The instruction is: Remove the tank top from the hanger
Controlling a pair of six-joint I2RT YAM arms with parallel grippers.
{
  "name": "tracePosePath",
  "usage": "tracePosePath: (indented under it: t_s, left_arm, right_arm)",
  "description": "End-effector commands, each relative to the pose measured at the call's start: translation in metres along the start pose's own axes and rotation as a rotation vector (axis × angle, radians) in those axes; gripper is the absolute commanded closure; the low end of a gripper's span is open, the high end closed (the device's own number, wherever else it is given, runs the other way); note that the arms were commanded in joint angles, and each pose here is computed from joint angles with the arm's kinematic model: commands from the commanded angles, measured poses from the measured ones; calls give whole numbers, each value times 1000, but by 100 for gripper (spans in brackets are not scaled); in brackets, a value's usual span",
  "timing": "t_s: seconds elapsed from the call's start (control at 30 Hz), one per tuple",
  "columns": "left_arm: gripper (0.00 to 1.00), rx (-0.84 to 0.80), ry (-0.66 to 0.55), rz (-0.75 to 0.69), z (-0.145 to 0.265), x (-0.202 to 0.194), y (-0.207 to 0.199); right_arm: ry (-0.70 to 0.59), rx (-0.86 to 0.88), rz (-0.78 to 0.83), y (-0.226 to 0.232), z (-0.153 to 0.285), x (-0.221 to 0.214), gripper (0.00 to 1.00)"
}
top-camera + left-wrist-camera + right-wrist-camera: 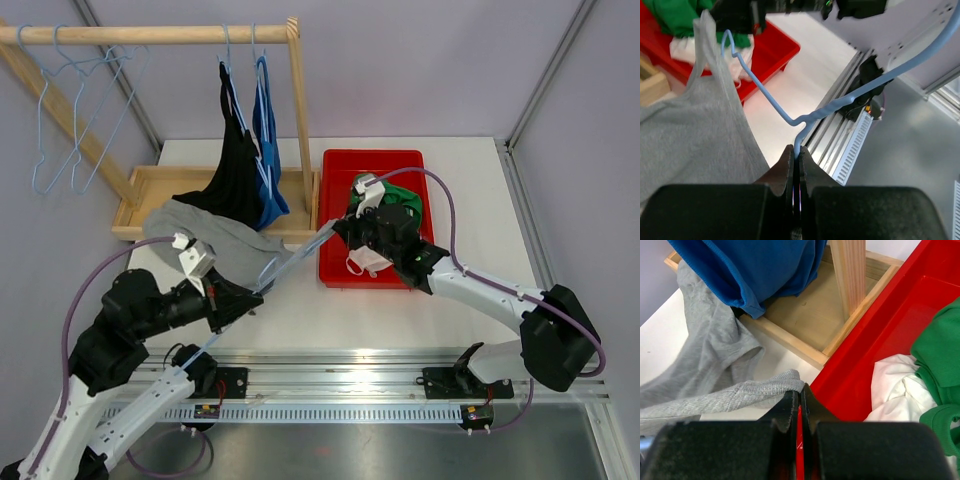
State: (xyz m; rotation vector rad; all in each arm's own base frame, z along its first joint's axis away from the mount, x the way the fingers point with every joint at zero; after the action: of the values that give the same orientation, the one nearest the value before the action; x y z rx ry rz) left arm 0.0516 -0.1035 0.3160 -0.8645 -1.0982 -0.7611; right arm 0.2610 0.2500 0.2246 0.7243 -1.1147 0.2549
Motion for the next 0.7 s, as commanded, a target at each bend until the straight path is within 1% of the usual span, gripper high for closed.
tracePosePath:
  t_s: [0.0,0.13,0.17,0.23,0.27,0.33,0.37,0.47,0.57,0.67]
  left_arm:
    - [100,-123,-194,-73,22,42,-27]
    - [100,-179,-280,-77,21,54,-32]
    - [100,-189,-320,-96,20,60,-33]
    - [100,-186,-335,-92,10,60,-28]
    - [100,-180,-381,-113,8,67,-26]
    - [100,-166,-398,-110,-2,67,-20]
    - [100,-162,-435,-125,-6,73,-17]
    - [100,-124,-495,-147,-15,81,-9]
    - [100,-81,-535,-166,-21,88,-2]
    - [100,-62,-593,-196,-25,99,1]
  right_arm:
    - [-81,-12,15,4,-3,18,100]
    - [-78,-1,4,5,-3,18,100]
    - [-74,17,-3,8,-2,17,100]
    - [-80,37,-13,11,3,21,100]
    - [-75,51,-24,14,6,21,100]
    - [-80,89,-31,22,15,26,100]
    - [-75,87,-31,24,19,26,100]
    - [-93,154,-19,58,42,33,100]
    - [-97,194,-26,78,58,33,100]
    - [-87,240,-20,102,69,25,100]
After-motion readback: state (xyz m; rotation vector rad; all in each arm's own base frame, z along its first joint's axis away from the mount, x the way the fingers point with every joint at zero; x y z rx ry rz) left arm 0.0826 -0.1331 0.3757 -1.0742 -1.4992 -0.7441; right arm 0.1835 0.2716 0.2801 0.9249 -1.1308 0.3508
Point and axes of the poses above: each gripper's point midway between its finger pads, its own z axis back along the fingers, its own y axis along the line the jaws close on, x = y × z, the point moved 8 cm from there along z, back along the fingers, and after that the axes turned 10 degrees about -z, right-handed, at the moved point
